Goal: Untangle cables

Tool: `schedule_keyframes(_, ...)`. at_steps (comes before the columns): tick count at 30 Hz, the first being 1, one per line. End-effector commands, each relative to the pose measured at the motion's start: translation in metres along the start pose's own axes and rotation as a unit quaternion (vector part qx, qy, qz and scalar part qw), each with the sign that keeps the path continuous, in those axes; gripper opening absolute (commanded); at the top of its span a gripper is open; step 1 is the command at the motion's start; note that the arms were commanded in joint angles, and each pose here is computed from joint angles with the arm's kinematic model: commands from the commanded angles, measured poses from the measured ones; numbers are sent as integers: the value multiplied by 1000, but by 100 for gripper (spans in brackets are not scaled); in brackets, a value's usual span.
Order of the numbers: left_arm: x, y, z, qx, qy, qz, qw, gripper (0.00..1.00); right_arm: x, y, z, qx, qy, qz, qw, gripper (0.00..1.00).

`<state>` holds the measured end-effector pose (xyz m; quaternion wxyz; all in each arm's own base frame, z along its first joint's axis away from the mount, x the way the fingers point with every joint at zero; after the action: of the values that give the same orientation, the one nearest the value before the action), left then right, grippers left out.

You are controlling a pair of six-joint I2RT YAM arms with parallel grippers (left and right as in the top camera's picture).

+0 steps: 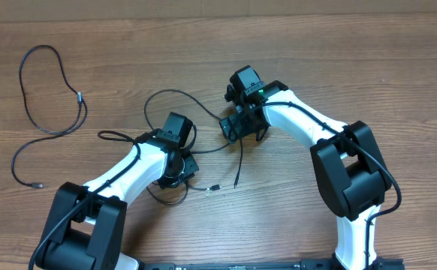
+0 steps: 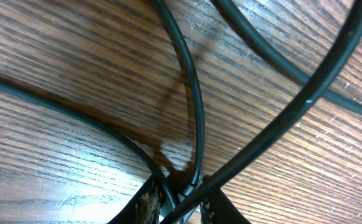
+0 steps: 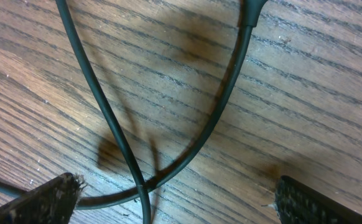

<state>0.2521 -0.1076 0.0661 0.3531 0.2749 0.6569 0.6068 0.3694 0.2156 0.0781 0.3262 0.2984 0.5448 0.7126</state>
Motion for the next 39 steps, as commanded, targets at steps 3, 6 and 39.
schedule_keyframes(3, 5, -13, -4, 15, 7, 20, 1000, 20, 1, -4, -3, 5, -2, 5, 1000, 100)
schedule_keyframes(6, 4, -12, -4, 20, 1, 15, 1000, 13, 1, -4, -3, 5, -2, 5, 1000, 100)
schedule_keyframes(39, -35, 136, 5, -89, -196, -126, 968, 4, 1, -4, -1, 0, -2, 5, 1000, 100)
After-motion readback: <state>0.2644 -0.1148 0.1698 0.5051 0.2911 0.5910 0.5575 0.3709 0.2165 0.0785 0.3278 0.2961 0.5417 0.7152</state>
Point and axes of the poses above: each gripper's point midway between its finger pads, its own y axis back along the fingers, its own x axis along the line the jaws close on, z = x × y, the point moved 7 cm from there along y, back along the fingers, and after that the axes turned 10 degrees about y, right-handed, at the moved point
